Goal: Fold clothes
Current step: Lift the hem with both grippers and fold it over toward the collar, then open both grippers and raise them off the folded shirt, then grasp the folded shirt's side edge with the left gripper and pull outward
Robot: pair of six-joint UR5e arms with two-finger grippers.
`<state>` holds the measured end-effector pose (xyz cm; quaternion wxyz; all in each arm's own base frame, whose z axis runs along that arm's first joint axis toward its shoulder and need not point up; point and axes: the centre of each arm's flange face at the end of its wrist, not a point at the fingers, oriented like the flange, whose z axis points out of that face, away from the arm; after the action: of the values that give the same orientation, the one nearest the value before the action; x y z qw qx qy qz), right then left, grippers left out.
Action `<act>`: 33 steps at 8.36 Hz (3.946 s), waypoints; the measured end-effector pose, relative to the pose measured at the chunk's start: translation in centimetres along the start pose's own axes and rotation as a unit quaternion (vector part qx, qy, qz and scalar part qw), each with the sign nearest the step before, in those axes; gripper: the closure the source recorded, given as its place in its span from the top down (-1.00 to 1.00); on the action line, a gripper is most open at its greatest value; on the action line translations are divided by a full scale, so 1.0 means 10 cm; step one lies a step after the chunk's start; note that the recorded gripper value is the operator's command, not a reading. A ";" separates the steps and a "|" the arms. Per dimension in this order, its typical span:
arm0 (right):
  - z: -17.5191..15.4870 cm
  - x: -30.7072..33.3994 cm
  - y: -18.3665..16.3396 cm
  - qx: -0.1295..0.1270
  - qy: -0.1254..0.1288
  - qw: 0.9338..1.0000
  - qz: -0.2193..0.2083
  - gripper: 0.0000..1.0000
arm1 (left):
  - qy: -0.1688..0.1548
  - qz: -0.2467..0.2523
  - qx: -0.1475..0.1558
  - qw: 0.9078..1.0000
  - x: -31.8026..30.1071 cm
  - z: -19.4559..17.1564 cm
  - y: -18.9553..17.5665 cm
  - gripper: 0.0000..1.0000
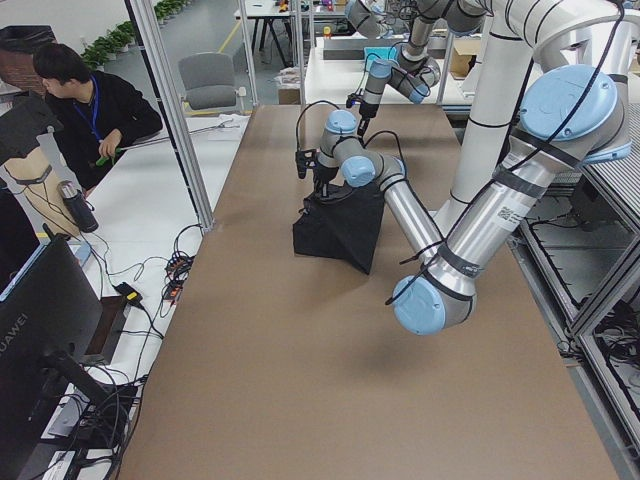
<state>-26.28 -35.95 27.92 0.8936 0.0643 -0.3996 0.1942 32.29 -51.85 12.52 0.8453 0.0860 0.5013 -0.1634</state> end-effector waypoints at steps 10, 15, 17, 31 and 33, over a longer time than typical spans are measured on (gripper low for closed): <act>1.08 -0.09 -0.57 0.004 0.056 0.998 -0.033 0.87 | -0.073 0.078 0.040 0.993 0.05 1.80 -0.66 0.88; 0.86 -0.11 -0.59 -0.006 0.031 0.996 -0.083 0.88 | -0.013 0.151 -0.033 0.988 -0.91 1.63 -0.56 0.89; 0.84 -0.13 -0.56 -0.005 0.029 0.996 -0.084 0.88 | 0.012 0.180 -0.066 0.981 -1.36 1.66 0.02 0.88; 0.84 -0.13 -0.56 -0.003 0.030 0.996 -0.084 0.88 | 0.050 0.212 -0.115 0.969 -1.88 1.90 1.31 -1.00; 0.85 -0.14 -0.56 -0.004 0.029 0.996 -0.084 0.88 | 0.041 0.208 -0.091 0.973 -1.98 1.82 0.96 -1.00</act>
<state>-30.71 -43.72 32.82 0.9184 0.0887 -0.3670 0.1185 41.92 -44.83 38.47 0.8440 0.1177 0.5193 0.0654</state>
